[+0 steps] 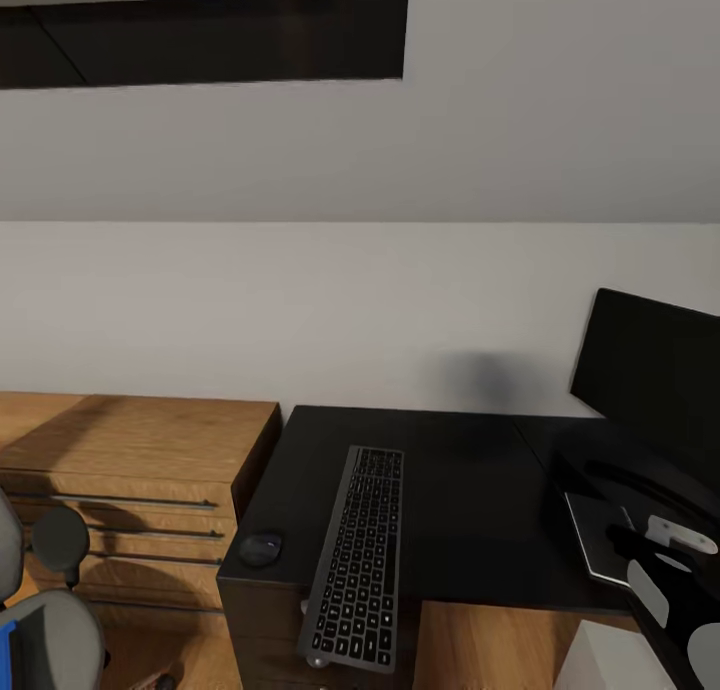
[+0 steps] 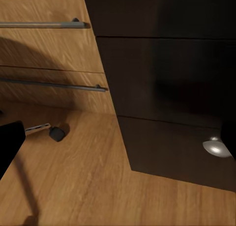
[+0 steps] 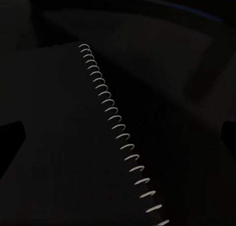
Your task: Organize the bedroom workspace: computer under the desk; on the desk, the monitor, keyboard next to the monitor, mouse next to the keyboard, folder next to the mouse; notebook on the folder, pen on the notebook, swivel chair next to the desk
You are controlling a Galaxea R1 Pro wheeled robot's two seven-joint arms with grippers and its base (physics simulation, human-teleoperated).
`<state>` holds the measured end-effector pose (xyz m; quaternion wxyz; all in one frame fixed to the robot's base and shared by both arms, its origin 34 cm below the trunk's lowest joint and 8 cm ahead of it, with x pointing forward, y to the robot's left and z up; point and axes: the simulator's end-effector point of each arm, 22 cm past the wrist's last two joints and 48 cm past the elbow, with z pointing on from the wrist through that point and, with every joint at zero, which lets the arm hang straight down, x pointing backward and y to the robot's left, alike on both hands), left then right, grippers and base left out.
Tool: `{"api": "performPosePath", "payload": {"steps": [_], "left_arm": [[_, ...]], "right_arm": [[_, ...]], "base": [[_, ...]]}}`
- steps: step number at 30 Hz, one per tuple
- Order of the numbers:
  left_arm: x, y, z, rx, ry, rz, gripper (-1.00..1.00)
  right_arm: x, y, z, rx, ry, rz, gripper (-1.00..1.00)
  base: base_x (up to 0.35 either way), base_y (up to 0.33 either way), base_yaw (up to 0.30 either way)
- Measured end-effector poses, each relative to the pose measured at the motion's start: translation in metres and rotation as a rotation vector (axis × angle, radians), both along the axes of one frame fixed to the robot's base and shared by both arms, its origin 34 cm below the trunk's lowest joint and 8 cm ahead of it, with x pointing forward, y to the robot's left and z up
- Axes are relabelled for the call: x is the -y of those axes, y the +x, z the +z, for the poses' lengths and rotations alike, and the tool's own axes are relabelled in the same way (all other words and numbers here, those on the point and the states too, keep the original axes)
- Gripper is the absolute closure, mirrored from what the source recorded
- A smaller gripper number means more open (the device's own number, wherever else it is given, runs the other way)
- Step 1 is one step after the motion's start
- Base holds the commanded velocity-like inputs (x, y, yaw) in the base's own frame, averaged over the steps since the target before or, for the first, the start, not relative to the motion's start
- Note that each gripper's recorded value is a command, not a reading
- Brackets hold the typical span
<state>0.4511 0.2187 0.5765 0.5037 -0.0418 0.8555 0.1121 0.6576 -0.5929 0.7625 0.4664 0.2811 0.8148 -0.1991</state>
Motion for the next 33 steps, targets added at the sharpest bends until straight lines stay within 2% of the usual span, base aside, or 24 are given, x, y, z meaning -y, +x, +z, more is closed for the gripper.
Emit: {"api": "performPosePath", "payload": {"steps": [21, 33], "left_arm": [[-0.004, -0.008, -0.010, -0.034, 0.005, 0.003, -1.00], [-0.006, -0.010, -0.011, -0.038, 0.008, 0.005, -1.00]], "right_arm": [[0.000, -0.002, -0.016, -0.031, 0.000, 0.001, -1.00], [0.000, -0.003, -0.018, -0.035, 0.001, 0.002, -1.00]], "base": [[0.000, 0.000, 0.000], [0.122, 0.000, 0.000]]}}
